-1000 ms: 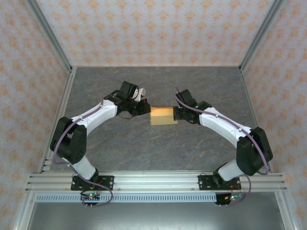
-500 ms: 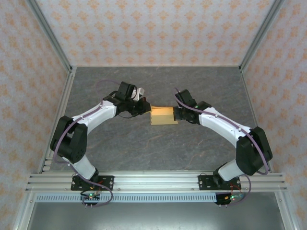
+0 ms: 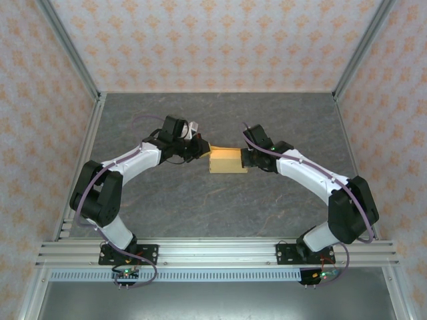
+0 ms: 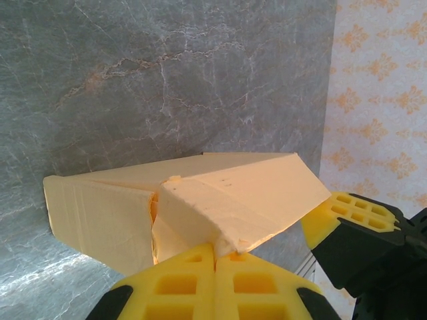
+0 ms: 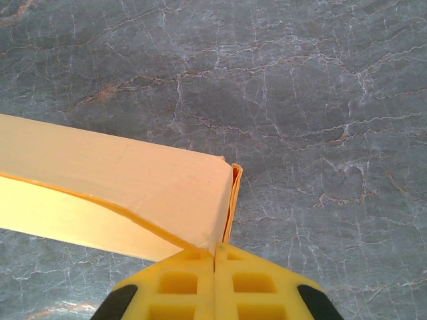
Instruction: Fold the paper box
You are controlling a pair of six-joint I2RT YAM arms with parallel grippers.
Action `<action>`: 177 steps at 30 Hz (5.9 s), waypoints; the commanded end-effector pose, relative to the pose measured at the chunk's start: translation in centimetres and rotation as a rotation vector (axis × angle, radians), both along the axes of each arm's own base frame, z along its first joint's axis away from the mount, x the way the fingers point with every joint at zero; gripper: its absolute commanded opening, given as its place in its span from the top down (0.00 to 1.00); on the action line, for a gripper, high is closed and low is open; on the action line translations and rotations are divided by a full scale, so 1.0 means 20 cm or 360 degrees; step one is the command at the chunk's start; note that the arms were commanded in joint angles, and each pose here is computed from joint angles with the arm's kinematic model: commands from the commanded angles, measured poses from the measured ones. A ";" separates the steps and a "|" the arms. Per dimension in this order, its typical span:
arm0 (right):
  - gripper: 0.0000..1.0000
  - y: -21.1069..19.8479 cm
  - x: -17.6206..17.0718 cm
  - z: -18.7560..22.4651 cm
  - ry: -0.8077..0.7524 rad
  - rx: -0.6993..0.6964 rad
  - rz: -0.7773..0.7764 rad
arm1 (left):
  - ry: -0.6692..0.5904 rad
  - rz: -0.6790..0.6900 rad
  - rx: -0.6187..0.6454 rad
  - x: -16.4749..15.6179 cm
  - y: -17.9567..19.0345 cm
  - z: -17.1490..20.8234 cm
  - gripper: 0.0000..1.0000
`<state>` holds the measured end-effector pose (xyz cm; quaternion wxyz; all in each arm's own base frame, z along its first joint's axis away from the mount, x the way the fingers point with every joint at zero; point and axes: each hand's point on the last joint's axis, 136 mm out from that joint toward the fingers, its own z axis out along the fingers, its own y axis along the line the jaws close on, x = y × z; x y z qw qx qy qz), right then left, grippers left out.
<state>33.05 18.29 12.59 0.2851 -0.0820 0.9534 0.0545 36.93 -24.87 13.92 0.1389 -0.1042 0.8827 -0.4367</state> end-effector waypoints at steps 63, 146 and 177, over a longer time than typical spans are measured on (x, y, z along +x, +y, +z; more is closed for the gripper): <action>1.00 -0.01 -0.02 -0.06 0.0068 -0.0065 0.0011 | -0.0243 -0.0200 0.0879 -0.14 0.17 -0.02 0.74; 1.00 -0.01 -0.03 -0.09 0.0082 -0.0067 0.0002 | -0.0092 0.0242 0.0209 -0.03 0.14 0.00 1.00; 1.00 -0.01 -0.03 -0.08 0.0068 -0.0056 -0.0008 | -0.0120 0.0245 0.0488 -0.09 0.28 -0.06 0.98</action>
